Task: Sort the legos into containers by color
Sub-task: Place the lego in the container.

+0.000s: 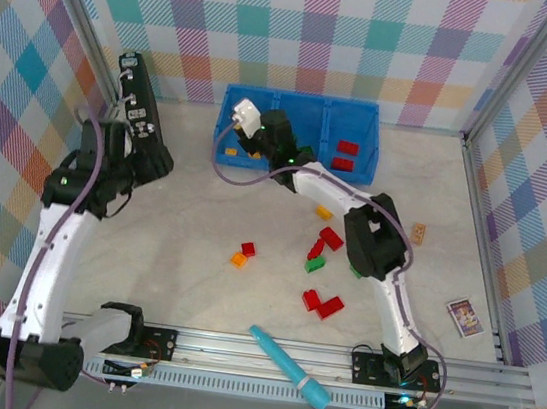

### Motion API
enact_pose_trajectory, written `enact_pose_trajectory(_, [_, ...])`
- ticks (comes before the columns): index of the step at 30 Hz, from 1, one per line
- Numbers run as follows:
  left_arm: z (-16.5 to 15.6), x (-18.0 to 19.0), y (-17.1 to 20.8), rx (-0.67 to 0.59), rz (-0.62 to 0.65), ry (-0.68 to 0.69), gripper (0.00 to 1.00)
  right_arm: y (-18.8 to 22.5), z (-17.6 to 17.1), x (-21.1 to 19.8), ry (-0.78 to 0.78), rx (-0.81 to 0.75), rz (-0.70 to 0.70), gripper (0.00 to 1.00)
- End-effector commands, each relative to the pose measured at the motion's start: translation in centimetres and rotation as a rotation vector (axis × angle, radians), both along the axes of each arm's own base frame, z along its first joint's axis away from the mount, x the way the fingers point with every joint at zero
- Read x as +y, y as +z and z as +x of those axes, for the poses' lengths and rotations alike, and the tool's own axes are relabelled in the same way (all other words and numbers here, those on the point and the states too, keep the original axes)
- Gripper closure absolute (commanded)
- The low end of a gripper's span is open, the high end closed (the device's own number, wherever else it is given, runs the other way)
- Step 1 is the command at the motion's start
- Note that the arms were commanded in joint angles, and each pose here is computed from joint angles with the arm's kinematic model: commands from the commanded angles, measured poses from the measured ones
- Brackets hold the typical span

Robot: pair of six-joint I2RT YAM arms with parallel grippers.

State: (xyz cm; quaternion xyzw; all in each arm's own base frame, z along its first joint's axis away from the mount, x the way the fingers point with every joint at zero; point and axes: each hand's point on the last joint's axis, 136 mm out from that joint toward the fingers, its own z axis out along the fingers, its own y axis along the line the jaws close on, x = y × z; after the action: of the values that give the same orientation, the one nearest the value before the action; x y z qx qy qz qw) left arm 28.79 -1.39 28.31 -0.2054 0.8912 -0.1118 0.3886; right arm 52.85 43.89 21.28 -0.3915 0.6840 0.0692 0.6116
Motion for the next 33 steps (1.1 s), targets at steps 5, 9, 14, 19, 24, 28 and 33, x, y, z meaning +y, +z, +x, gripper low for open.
enact_pose_trajectory(5, [-4.1, -4.0, -6.2, 0.172, -0.107, -0.227, 0.13, -0.5, 4.1, 1.3, -0.106, -0.022, 0.049, 0.71])
enact_pose_trajectory(9, [-5.2, -5.9, -8.6, 0.237, -0.108, -0.295, 0.13, -2.3, 5.4, 2.5, -0.095, -0.008, 0.013, 0.69])
enact_pose_trajectory(14, [-6.3, -8.2, -10.9, 0.303, -0.164, -0.305, 0.14, -4.5, 6.0, 2.3, -0.104, 0.014, -0.023, 0.68])
enact_pose_trajectory(19, [-7.4, -11.6, -13.8, 0.343, -0.171, -0.339, 0.15, -6.1, 6.7, 0.9, -0.135, 0.072, -0.017, 0.65])
enact_pose_trajectory(24, [-7.7, -13.0, -15.2, 0.386, -0.036, -0.387, 0.16, -6.9, 6.6, 0.6, -0.110, 0.097, -0.040, 0.61])
enact_pose_trajectory(28, [-7.6, -13.6, -16.0, 0.402, 0.072, -0.436, 0.16, -7.0, 6.4, 0.6, -0.088, 0.104, -0.039, 0.54])
enact_pose_trajectory(33, [-7.5, -14.5, -16.6, 0.395, 0.135, -0.457, 0.16, -5.9, 6.3, 0.5, -0.081, 0.082, -0.034, 0.37])
